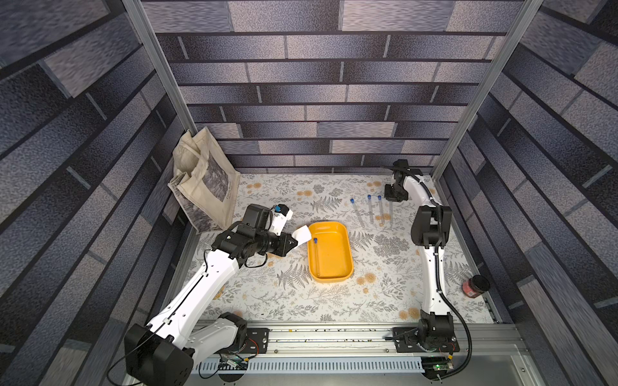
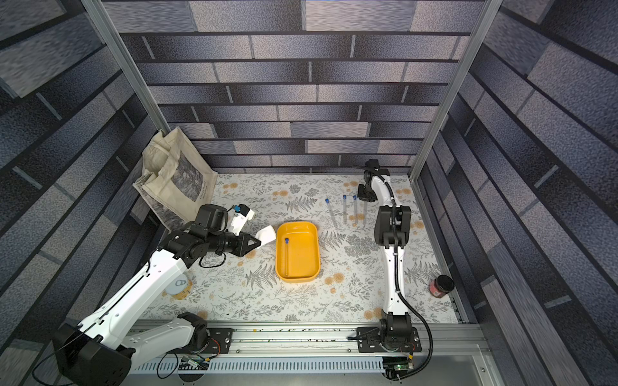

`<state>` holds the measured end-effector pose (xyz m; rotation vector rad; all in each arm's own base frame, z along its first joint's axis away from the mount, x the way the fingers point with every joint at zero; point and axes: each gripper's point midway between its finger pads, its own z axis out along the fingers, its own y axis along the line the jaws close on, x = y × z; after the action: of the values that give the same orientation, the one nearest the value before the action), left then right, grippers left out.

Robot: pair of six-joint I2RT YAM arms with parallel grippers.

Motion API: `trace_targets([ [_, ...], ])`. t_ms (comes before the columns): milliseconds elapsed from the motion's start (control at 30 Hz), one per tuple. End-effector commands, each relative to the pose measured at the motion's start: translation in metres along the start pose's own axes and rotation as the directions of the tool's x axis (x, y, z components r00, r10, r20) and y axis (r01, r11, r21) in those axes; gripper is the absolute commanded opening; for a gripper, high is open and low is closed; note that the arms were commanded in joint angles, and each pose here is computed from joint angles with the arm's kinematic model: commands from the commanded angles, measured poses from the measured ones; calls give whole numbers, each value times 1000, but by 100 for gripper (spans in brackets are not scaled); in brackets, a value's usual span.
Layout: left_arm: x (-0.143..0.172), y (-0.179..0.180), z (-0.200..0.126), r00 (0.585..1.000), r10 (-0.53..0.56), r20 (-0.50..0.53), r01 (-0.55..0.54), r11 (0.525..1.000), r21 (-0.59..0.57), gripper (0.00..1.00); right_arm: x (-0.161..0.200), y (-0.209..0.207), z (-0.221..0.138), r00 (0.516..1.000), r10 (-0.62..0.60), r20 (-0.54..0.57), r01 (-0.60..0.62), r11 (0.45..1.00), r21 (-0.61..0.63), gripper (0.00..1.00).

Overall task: Wipe the exteriors of test tubes
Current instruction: Pick up the test tube at the center of the board.

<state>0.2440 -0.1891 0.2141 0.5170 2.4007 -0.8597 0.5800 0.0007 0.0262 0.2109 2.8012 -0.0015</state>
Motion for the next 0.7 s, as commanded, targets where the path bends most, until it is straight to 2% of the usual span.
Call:
trace_targets([
  [0, 2, 1, 3, 1000, 17, -5, -17, 1000, 15, 12, 30, -16, 28, 994, 24, -109, -20, 999, 40, 15],
  [167, 2, 1, 3, 1000, 14, -4, -14, 1000, 16, 12, 26, -17, 21, 995, 33, -95, -29, 999, 39, 5],
  [367, 1, 0, 3, 1000, 13, 0, -13, 1000, 19, 12, 19, -12, 2, 997, 50, -63, -49, 999, 6, 6],
  [533, 0, -3, 5, 1000, 14, 2, -14, 1000, 22, 12, 11, -7, -30, 997, 76, -8, -76, 997, -32, 6],
  [667, 3, -1, 14, 1000, 6, -16, -6, 1000, -10, 12, 7, 2, -71, 992, 114, 53, -108, 989, -97, 6],
])
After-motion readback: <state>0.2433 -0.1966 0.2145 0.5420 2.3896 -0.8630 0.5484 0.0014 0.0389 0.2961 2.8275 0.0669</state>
